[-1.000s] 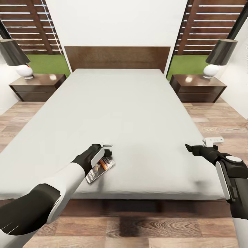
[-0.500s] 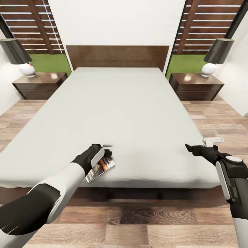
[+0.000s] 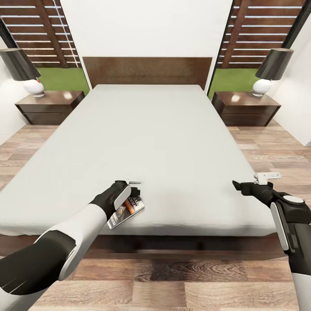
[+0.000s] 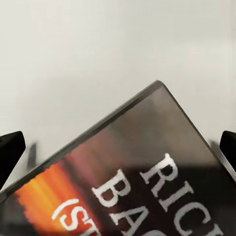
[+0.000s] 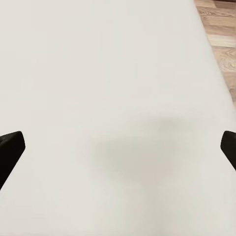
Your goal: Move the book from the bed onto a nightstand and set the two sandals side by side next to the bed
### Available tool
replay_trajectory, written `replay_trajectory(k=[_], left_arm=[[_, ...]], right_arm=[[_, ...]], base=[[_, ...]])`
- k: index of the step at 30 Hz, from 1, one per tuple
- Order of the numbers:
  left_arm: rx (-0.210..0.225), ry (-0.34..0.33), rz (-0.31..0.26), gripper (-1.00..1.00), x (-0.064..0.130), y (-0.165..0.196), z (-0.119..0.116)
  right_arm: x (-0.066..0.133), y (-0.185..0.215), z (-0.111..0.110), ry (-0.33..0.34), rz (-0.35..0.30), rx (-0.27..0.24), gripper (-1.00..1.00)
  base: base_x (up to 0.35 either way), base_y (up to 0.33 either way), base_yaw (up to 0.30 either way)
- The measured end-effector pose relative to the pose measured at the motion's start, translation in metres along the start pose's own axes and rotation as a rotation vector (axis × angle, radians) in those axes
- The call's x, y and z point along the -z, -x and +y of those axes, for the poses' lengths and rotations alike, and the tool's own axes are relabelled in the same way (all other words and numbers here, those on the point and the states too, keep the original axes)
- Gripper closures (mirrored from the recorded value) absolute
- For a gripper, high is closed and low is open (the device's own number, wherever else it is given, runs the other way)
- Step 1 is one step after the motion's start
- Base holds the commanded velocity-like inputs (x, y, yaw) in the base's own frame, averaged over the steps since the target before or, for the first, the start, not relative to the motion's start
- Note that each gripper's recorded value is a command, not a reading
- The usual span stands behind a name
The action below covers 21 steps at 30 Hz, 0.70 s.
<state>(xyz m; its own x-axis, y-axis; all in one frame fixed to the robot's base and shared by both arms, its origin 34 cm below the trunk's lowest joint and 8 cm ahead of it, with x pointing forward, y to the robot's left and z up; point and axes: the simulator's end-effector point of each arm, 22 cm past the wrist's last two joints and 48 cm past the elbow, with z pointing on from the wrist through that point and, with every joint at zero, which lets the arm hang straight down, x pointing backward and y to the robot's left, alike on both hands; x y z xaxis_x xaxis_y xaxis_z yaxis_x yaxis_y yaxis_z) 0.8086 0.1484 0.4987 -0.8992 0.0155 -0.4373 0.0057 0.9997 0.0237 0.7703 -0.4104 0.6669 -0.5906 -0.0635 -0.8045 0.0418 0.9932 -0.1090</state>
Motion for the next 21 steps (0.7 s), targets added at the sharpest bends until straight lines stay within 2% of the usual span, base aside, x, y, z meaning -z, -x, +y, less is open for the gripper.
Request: replay_trajectory(k=[2,5,6,8,9,11,16,18,21], left_arm=[[0.001,0.002,0.004,-1.00,0.001,0.002,0.002],[-0.002,0.027,-0.027,-1.00,0.011,0.022,0.011],[-0.019,0.077,-0.047,-1.00,0.027,0.044,0.026],[-0.029,0.114,-0.069,-1.00,0.042,0.063,0.040],[-0.035,0.136,-0.098,-1.00,0.057,0.080,0.050],[-0.030,0.144,-0.138,-1.00,0.073,0.100,0.056],[0.002,0.139,-0.195,-1.00,0.092,0.123,0.061],[0.006,0.126,-0.248,-1.00,0.108,0.139,0.057],[0.014,0.098,-0.371,-1.00,0.149,0.165,0.044]], right_arm=[[0.000,-0.001,0.000,0.000,0.001,0.000,-1.00],[0.000,-0.001,0.000,0.000,0.002,0.001,-1.00],[0.000,-0.001,0.000,0.001,0.002,0.001,-1.00],[-0.001,-0.001,0.000,0.001,0.003,0.001,-1.00],[-0.001,-0.001,0.001,0.001,0.003,0.001,-1.00],[-0.001,-0.001,0.001,0.001,0.003,0.001,-1.00],[-0.001,-0.002,0.001,0.002,0.004,0.003,-1.00],[-0.001,-0.002,0.001,0.002,0.006,0.003,-1.00],[-0.001,-0.002,0.002,0.003,0.006,0.003,-1.00]], base=[[0.000,0.000,0.000],[0.000,0.000,0.000],[0.000,0.000,0.000],[0.000,0.000,0.000],[0.000,0.000,0.000],[0.000,0.000,0.000],[0.000,0.000,0.000],[0.000,0.000,0.000],[0.000,0.000,0.000]])
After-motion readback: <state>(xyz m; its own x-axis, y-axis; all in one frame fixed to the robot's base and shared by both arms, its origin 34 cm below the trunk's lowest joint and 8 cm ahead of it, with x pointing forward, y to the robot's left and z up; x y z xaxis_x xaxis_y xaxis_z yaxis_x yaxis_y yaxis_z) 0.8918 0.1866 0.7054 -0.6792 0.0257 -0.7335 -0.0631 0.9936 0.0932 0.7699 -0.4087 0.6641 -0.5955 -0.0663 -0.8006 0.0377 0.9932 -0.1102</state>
